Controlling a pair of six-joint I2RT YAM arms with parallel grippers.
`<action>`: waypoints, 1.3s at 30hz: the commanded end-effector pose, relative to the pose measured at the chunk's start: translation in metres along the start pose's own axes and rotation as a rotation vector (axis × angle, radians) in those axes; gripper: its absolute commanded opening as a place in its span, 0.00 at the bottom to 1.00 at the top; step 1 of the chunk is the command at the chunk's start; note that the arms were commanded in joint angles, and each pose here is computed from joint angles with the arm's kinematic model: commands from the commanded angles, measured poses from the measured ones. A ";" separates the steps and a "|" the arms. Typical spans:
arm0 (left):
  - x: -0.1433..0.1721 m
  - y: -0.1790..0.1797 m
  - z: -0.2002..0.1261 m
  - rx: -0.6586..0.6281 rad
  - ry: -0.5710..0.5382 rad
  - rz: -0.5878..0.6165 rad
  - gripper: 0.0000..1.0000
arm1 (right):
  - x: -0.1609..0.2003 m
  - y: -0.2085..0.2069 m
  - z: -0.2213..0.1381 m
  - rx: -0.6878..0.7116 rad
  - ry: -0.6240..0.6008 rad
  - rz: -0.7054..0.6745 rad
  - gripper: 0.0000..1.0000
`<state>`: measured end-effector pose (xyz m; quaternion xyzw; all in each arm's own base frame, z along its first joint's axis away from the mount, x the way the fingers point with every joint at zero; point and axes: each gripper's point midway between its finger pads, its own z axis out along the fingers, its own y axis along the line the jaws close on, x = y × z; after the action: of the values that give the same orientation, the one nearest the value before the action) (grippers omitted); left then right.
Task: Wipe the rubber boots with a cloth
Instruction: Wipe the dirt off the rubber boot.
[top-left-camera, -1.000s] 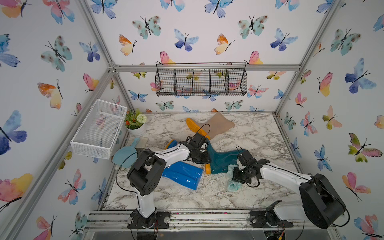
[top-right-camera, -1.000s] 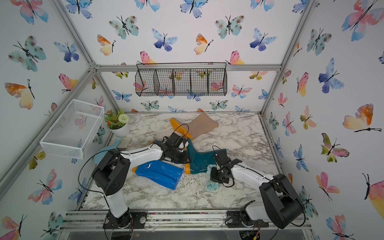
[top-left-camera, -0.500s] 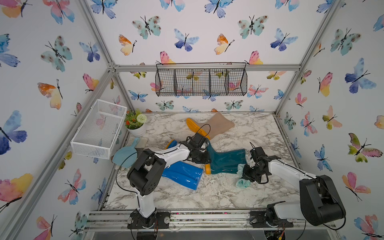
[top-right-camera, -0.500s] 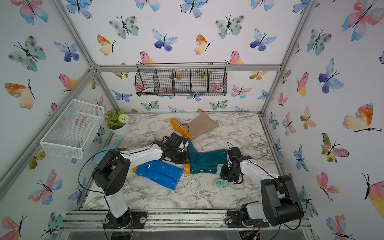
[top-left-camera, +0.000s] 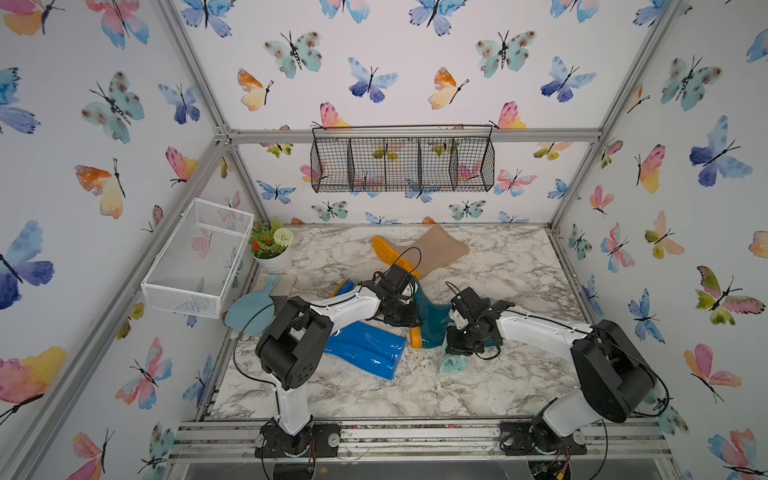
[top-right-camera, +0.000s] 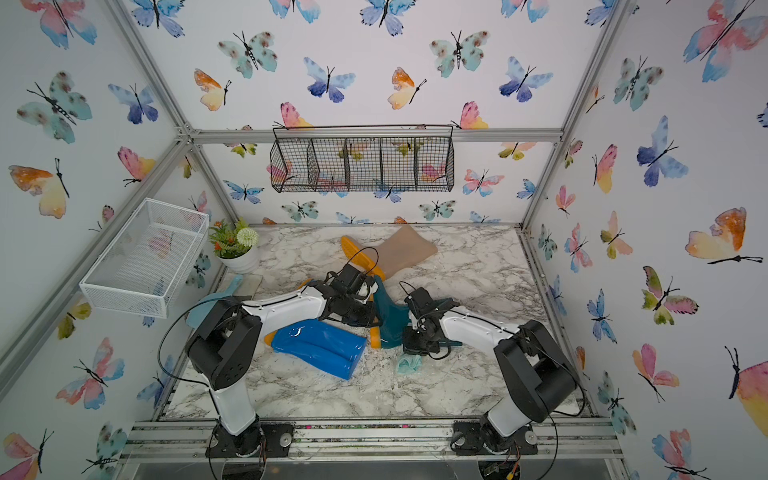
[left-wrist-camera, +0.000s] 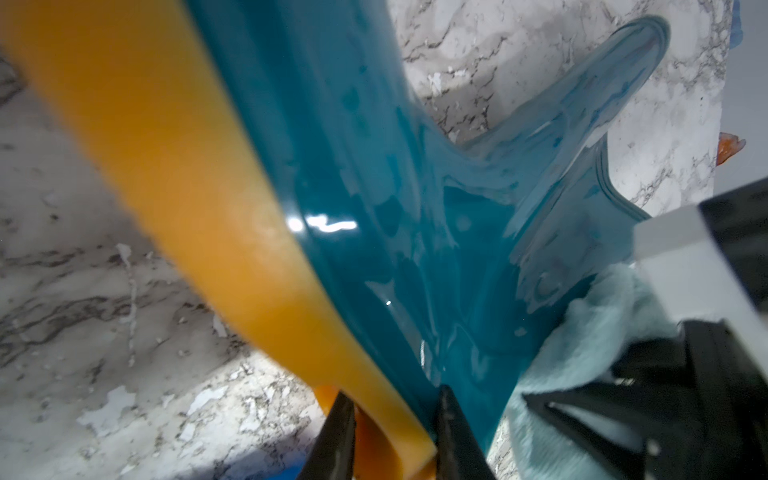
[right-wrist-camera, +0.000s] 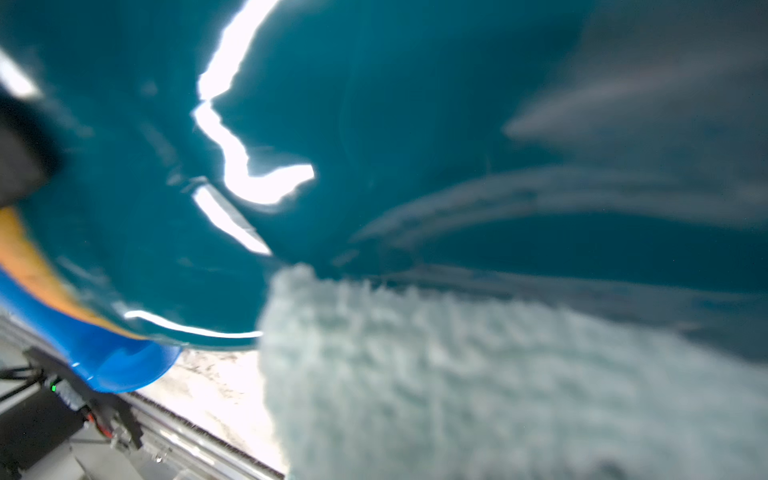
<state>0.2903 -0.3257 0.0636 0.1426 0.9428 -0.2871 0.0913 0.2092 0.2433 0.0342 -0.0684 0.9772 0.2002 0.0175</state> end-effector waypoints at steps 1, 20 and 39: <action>0.005 -0.004 0.020 0.034 0.033 0.078 0.00 | -0.028 0.058 -0.008 -0.164 -0.093 -0.148 0.02; 0.016 -0.030 -0.021 0.275 -0.163 -0.036 0.60 | -0.191 0.024 -0.092 -0.179 -0.438 0.105 0.02; 0.029 0.016 -0.003 0.025 -0.086 0.066 0.07 | -0.077 -0.006 -0.027 -0.244 -0.214 0.119 0.02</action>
<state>0.2684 -0.3141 0.0665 0.1230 0.9218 -0.3424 0.1340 0.3175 0.2361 0.0616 0.0218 0.9418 0.3114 0.1250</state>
